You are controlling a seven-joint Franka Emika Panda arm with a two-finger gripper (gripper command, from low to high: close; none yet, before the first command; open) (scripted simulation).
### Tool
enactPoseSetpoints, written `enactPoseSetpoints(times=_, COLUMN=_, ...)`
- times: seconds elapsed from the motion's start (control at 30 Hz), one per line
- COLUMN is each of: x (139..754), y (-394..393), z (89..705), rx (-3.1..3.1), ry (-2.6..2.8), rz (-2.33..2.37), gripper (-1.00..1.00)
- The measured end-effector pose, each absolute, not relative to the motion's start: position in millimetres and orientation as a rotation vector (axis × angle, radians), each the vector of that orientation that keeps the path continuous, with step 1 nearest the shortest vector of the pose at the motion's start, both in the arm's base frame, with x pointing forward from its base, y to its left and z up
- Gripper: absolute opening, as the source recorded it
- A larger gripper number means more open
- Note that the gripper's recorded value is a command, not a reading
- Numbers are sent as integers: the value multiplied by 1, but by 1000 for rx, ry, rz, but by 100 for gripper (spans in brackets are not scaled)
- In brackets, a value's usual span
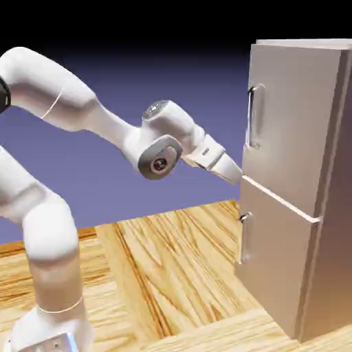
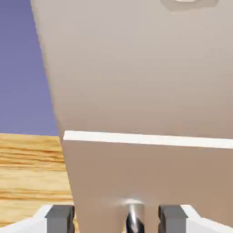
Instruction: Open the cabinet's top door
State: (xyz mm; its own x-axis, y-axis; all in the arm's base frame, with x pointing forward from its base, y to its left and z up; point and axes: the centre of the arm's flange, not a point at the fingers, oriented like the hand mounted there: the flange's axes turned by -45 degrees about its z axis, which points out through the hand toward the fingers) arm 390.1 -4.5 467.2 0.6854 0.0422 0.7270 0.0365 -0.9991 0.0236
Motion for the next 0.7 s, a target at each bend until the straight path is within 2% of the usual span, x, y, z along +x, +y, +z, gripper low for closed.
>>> enactPoseSetpoints(times=0.7, x=375, y=-55, z=514, rx=2795, ry=8, rz=1532, gripper=0)
